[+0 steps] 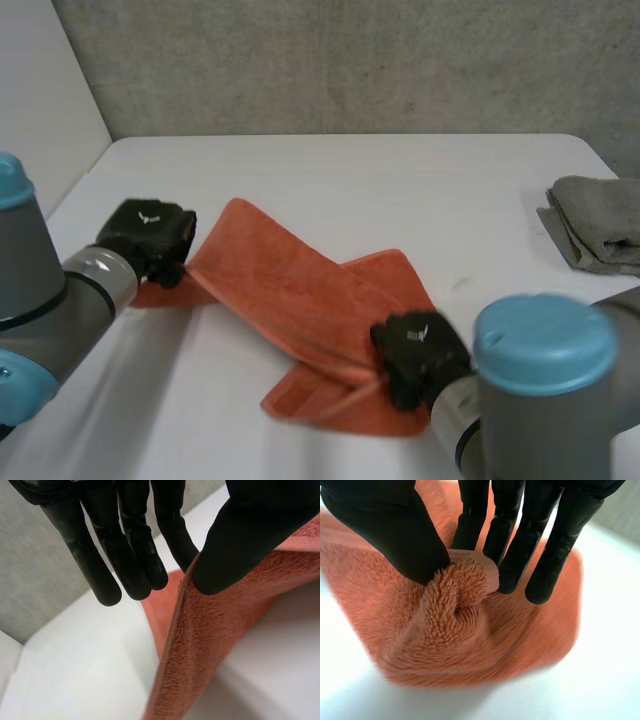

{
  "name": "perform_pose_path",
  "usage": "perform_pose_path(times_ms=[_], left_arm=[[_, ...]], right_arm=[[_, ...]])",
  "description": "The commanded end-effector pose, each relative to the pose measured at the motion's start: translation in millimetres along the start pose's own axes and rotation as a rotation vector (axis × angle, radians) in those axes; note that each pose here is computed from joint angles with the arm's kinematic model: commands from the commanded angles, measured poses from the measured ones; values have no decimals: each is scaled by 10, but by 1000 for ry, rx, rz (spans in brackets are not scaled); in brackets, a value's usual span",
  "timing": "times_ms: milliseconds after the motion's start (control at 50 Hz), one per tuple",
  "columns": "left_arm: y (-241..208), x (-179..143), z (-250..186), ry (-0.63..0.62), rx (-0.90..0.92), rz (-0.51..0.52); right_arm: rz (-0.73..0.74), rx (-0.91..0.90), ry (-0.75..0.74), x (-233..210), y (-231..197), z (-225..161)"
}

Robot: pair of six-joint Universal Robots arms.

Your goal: Fold the laundry.

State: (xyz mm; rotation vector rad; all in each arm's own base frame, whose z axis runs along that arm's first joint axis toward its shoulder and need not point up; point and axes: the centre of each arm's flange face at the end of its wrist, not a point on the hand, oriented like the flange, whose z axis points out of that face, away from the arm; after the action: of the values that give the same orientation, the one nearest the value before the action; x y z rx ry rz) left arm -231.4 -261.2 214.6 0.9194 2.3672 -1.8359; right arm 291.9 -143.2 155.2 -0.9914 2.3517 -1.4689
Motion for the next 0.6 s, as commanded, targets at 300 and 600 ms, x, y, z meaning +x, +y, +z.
perform_pose_path(times_ms=[300, 600], left_arm=[[-898, -292, -654, -82, 315, -110], [-993, -67, 342, -20, 308, -84]], right_arm=[[-437, 227, 266, 1049, -1690, -743], [-668, 344, 406, 1373, -1912, 462]])
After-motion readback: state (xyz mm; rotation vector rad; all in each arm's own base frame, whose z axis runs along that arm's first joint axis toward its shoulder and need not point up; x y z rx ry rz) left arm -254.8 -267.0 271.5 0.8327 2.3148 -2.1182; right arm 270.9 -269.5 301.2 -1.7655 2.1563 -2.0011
